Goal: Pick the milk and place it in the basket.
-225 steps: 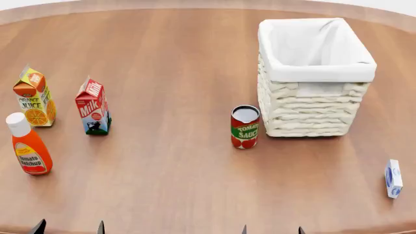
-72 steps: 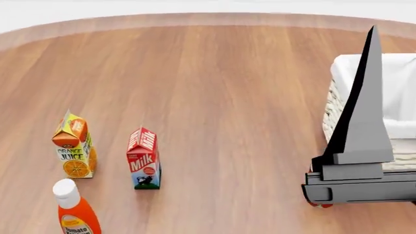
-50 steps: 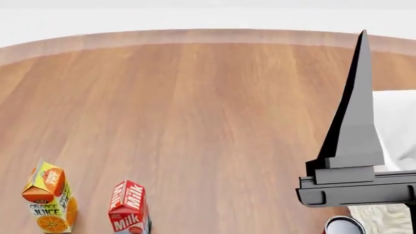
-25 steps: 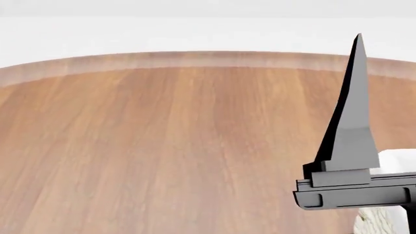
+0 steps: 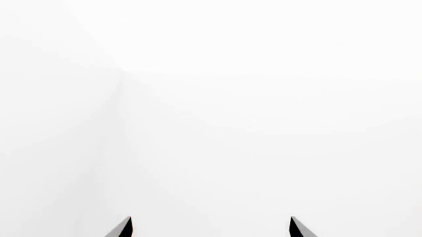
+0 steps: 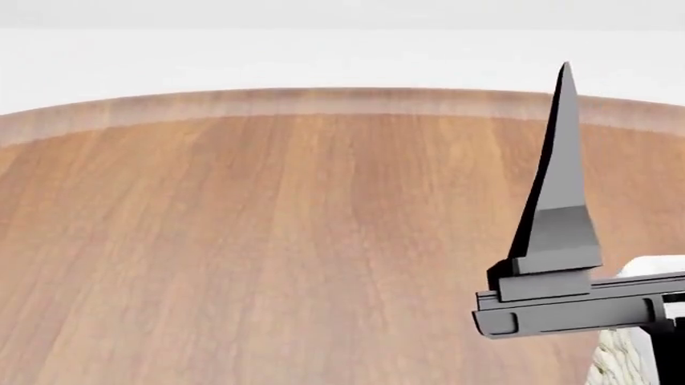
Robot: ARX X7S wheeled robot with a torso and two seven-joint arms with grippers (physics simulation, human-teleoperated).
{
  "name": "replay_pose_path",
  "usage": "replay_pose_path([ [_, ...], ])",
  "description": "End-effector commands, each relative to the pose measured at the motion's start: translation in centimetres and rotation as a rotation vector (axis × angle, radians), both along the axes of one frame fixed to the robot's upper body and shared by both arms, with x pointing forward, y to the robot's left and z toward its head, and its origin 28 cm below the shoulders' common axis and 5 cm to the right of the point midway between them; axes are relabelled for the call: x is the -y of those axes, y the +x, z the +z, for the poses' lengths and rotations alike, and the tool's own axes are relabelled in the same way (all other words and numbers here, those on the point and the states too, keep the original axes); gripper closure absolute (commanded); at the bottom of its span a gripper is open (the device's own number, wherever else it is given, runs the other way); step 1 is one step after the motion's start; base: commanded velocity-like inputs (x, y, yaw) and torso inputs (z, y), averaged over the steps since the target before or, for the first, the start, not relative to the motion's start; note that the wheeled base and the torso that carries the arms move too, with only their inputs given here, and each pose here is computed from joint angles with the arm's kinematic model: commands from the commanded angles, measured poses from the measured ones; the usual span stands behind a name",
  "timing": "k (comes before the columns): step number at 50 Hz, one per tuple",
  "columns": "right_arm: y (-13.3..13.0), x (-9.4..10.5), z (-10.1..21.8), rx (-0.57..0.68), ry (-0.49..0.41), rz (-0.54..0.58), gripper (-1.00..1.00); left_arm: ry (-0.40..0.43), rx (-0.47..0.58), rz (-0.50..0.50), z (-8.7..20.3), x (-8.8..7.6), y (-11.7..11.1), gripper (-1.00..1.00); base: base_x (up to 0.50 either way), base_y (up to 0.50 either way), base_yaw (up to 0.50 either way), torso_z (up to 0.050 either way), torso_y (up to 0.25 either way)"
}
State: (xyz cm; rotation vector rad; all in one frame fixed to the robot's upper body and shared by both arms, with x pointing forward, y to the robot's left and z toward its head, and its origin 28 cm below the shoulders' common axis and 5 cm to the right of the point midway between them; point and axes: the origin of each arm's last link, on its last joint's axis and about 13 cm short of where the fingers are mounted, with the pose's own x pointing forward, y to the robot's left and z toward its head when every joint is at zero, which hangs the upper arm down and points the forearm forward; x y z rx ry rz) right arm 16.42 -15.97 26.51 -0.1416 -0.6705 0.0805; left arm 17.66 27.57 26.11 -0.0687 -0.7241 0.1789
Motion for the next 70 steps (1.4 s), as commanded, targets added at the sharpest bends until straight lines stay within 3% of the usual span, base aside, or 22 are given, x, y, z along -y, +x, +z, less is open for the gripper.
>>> replay_pose_path([
  [1,1.5,0.6,0.1,-0.068,0.018,0.101,-1.00,0.008,0.004,0.020,-0.1,-0.2,0.0,-1.00,0.00,0.00,0.00,0.000,0.000],
  [7,2.5,1.2,-1.0,-0.240,0.011,0.200,-1.00,0.008,0.008,0.023,0.0,-0.3,-0.1,-1.00,0.00,0.00,0.00,0.000,0.000],
  [18,3.2,1.7,-2.9,-0.394,-0.124,0.355,-1.00,0.008,0.009,0.024,0.1,-0.3,-0.1,-1.00,0.00,0.00,0.00,0.000,0.000],
  [29,3.1,1.5,-3.8,-0.457,-0.236,0.526,-1.00,0.009,0.008,0.024,0.1,-0.2,-0.1,-1.00,0.00,0.00,0.00,0.000,0.000],
  [51,3.4,0.8,-6.5,-0.560,-0.406,0.687,-1.00,0.009,0.012,0.027,0.2,-0.3,-0.1,-1.00,0.00,0.00,0.00,0.000,0.000],
  [70,2.8,1.1,-9.2,-0.666,-0.485,0.819,-1.00,0.010,0.012,0.026,0.3,-0.2,-0.2,-1.00,0.00,0.00,0.00,0.000,0.000],
])
